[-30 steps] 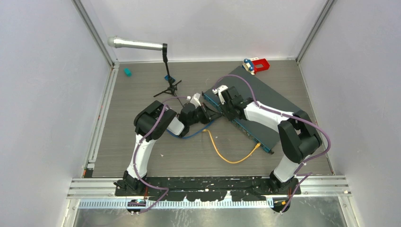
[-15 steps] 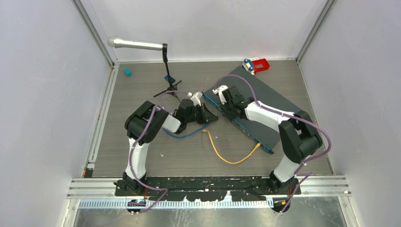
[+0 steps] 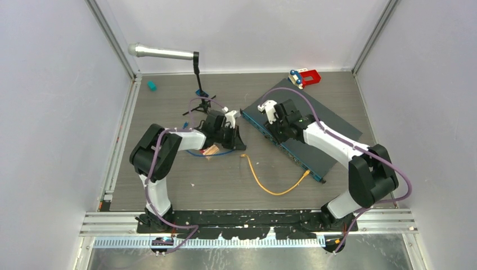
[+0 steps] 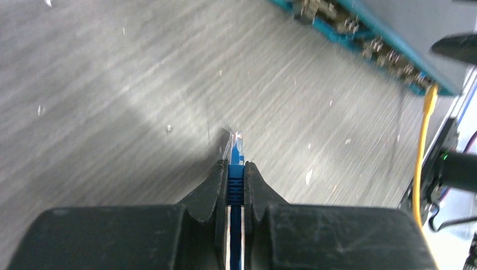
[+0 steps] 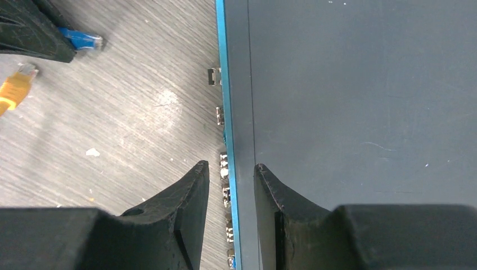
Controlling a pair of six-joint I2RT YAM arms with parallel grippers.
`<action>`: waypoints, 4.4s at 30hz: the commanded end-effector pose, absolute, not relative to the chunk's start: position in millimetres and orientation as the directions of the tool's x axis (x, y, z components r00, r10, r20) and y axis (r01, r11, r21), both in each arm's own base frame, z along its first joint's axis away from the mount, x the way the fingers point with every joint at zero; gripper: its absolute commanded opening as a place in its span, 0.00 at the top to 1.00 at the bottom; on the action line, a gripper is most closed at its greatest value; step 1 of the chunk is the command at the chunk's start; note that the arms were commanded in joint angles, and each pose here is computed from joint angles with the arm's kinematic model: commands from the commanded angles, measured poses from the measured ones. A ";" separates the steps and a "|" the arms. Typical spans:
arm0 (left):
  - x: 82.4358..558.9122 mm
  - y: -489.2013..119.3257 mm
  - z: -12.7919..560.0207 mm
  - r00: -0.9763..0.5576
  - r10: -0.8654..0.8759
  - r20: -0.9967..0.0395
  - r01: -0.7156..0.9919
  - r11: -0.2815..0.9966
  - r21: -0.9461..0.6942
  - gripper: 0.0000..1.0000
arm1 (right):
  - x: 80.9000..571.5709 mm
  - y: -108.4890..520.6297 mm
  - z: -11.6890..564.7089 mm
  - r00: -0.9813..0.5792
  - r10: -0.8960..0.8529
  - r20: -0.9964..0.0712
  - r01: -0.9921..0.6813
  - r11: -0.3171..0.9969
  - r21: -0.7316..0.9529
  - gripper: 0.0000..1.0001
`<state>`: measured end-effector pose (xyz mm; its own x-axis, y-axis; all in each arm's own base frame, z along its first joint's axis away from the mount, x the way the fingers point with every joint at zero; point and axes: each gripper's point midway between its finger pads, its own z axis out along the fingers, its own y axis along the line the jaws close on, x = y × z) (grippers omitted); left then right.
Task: Pull the plug from the switch port
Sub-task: Place the connector at the center of the board, then pull the connector from the switch port.
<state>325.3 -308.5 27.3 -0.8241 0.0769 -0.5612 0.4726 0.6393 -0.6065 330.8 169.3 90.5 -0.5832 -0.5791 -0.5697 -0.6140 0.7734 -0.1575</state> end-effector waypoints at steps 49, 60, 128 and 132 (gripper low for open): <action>241.6 -109.3 99.3 -0.582 0.587 -0.562 0.812 0.453 -0.368 0.08 | 255.5 116.4 141.8 -0.546 -0.599 -0.586 -0.665 0.735 -0.131 0.60; 259.8 -290.5 194.3 -0.422 0.394 -0.817 0.890 0.351 -0.291 0.05 | 279.6 67.1 156.4 -0.679 -0.370 -0.634 -0.431 0.900 -0.063 0.60; 190.7 -566.9 24.5 -0.969 -0.046 -0.241 0.229 0.186 -0.956 0.69 | 272.3 8.7 149.5 -0.767 -0.144 -0.625 -0.210 0.977 0.032 0.59; 190.2 -566.8 23.3 -0.974 -0.053 -0.222 0.210 0.176 -0.962 0.74 | 272.1 9.2 149.0 -0.768 -0.146 -0.624 -0.214 0.976 0.034 0.59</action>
<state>187.9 -564.0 45.1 -0.9641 -0.0376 -0.2630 0.2556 0.1385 -0.9568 271.8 7.6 144.8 -0.7840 -0.1356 -0.6058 -0.1961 0.9800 0.0344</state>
